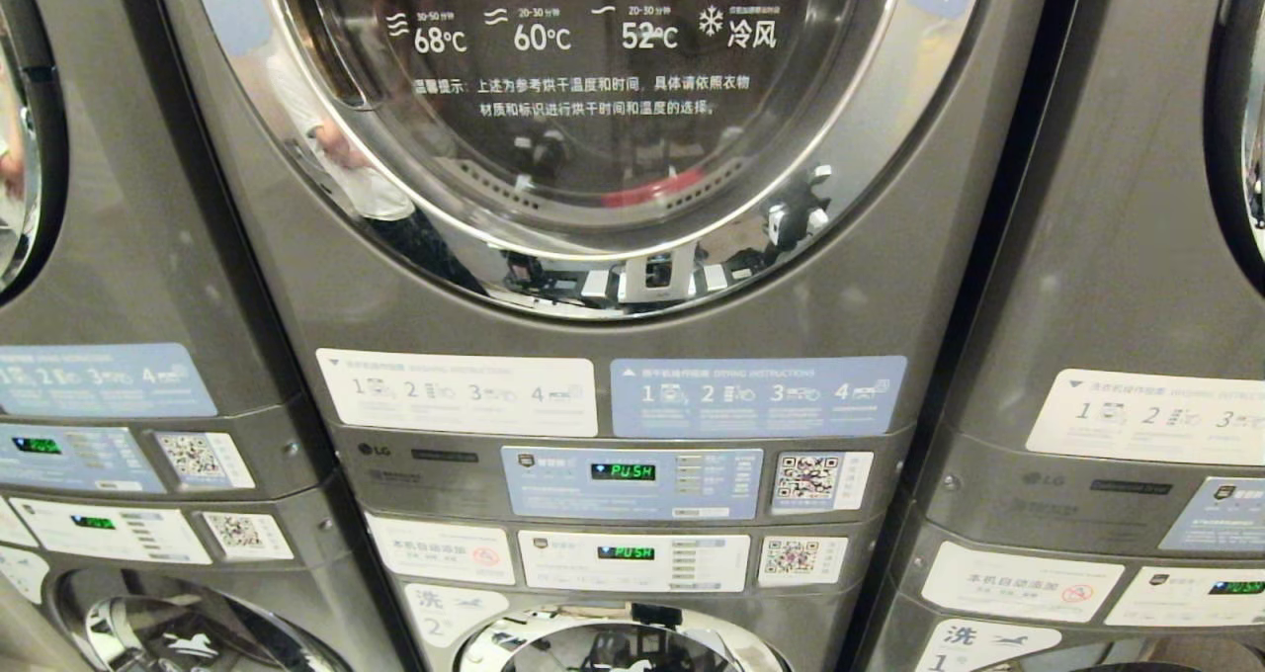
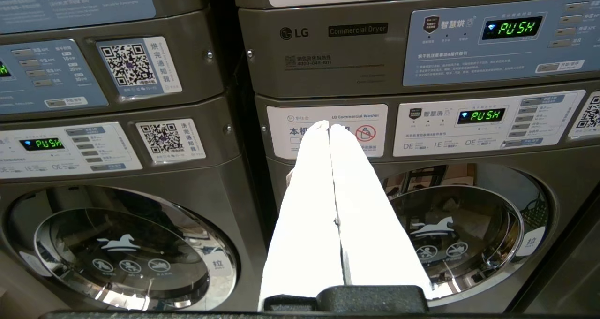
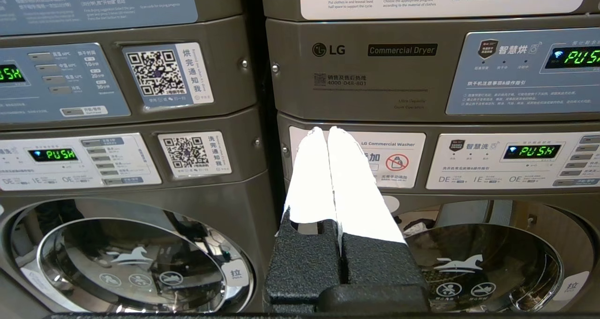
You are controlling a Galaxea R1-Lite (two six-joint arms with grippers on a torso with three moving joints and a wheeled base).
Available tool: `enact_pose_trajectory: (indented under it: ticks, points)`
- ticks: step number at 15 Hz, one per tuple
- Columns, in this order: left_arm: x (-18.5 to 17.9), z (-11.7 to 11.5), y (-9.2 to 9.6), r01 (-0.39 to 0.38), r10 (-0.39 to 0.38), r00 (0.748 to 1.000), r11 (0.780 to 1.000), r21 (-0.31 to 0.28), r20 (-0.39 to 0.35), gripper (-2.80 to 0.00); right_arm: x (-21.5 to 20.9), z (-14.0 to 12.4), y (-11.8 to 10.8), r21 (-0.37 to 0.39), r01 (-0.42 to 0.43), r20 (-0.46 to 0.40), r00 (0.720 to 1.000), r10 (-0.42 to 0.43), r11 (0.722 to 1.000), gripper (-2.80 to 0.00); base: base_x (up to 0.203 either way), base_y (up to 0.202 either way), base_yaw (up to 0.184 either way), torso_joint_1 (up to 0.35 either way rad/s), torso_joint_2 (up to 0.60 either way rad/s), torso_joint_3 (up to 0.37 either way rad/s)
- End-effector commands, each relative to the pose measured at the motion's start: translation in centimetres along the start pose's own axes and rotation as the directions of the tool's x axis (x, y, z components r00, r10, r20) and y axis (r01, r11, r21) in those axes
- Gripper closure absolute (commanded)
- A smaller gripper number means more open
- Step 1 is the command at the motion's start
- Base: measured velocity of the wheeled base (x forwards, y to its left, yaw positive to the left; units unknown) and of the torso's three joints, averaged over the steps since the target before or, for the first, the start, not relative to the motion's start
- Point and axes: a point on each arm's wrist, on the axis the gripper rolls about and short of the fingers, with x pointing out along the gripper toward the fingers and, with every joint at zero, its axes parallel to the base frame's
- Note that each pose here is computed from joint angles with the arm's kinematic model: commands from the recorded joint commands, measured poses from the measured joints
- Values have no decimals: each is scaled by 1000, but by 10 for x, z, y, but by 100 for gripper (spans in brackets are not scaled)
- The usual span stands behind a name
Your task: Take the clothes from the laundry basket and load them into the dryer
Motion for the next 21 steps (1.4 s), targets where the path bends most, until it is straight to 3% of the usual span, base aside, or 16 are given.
enact_pose_trajectory:
  ticks: [1,12,21]
  points:
    - [0,0,0,1,0,1000,1000,-5,2,0,0,0,0,1,1,-1,1000,-1,1000,0,0,0,0,0,0,0]
    - [0,0,0,1,0,1000,1000,-4,2,0,0,0,0,-1,-1,-1,1000,1,1000,0,0,7,0,0,0,0]
    - [0,0,0,1,0,1000,1000,-4,2,0,0,0,0,1,1,-1,1000,-1,1000,0,0,180,-1,0,4,4]
